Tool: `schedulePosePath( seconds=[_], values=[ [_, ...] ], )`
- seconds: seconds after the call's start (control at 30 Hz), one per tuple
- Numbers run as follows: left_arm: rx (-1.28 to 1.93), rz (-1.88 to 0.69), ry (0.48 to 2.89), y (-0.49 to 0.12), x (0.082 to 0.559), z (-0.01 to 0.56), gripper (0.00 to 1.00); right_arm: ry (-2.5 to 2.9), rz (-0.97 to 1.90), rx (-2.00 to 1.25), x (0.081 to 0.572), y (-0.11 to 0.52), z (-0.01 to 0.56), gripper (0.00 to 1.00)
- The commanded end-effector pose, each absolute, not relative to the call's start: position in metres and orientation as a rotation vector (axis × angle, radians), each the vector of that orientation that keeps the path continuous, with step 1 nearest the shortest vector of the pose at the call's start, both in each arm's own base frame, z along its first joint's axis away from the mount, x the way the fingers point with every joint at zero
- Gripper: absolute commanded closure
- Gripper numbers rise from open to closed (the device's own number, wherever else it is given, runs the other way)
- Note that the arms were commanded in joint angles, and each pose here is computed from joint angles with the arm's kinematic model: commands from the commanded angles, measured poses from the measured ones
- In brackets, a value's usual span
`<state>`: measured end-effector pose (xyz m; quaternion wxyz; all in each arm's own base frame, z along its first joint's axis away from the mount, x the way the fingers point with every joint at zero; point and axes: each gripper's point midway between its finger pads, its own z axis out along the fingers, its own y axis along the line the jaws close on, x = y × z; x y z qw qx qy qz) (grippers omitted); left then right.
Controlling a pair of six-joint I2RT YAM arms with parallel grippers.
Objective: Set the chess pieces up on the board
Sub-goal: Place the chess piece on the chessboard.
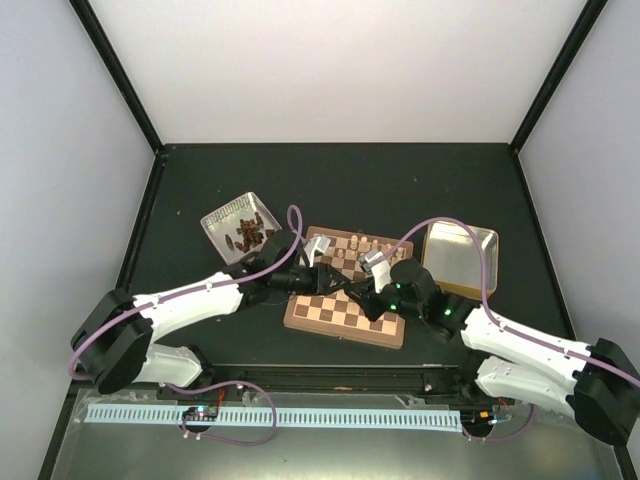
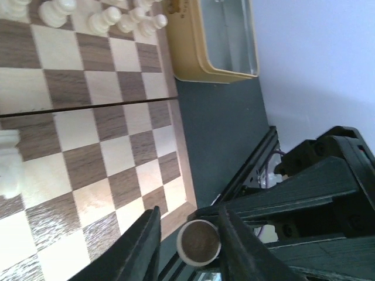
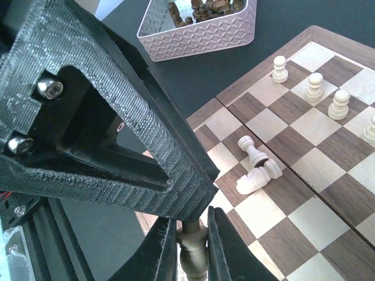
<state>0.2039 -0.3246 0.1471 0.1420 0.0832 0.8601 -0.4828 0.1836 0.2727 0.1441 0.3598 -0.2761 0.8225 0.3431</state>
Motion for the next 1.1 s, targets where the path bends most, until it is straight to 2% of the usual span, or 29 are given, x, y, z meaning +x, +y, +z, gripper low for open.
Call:
schedulePosePath(
  seconds=[0.0,0.1,0.17,0.23,0.37,0.53,0.63,0.73,0.83,1.07],
  values=[
    [0.249,-1.53,2.448,-0.333,0.196,0.161,0.77,2.004,0.942,-0.672,0.188,0.279,0.172,0.93],
    [0.243,-1.557,2.437,-0.334,0.196,0.165,0.89,1.993,0.964,-0.657,0.187,0.279,0.176,0.91],
    [0.237,-1.584,2.427,-0.336,0.195,0.169,0.94,1.982,0.989,-0.639,0.185,0.279,0.182,0.87],
    [0.228,-1.615,2.406,-0.336,0.194,0.175,0.96,1.976,1.015,-0.602,0.185,0.277,0.188,0.79],
    [0.197,-1.683,2.314,-0.333,0.196,0.205,0.97,1.942,1.097,-0.469,0.184,0.269,0.204,0.53],
    [0.154,-1.736,2.175,-0.326,0.205,0.247,0.97,1.873,1.247,-0.126,0.193,0.248,0.231,0.34],
    [0.146,-1.769,2.092,-0.323,0.208,0.268,0.97,1.835,1.382,0.009,0.193,0.245,0.249,0.29],
    [0.133,-1.795,2.019,-0.32,0.212,0.284,0.97,1.815,1.533,0.082,0.19,0.252,0.266,0.28],
    [0.127,-1.823,1.948,-0.317,0.215,0.3,0.96,1.783,1.649,0.11,0.187,0.258,0.277,0.33],
    [0.129,-1.873,1.861,-0.315,0.215,0.322,0.96,1.701,1.724,0.098,0.184,0.259,0.295,0.58]
  ],
)
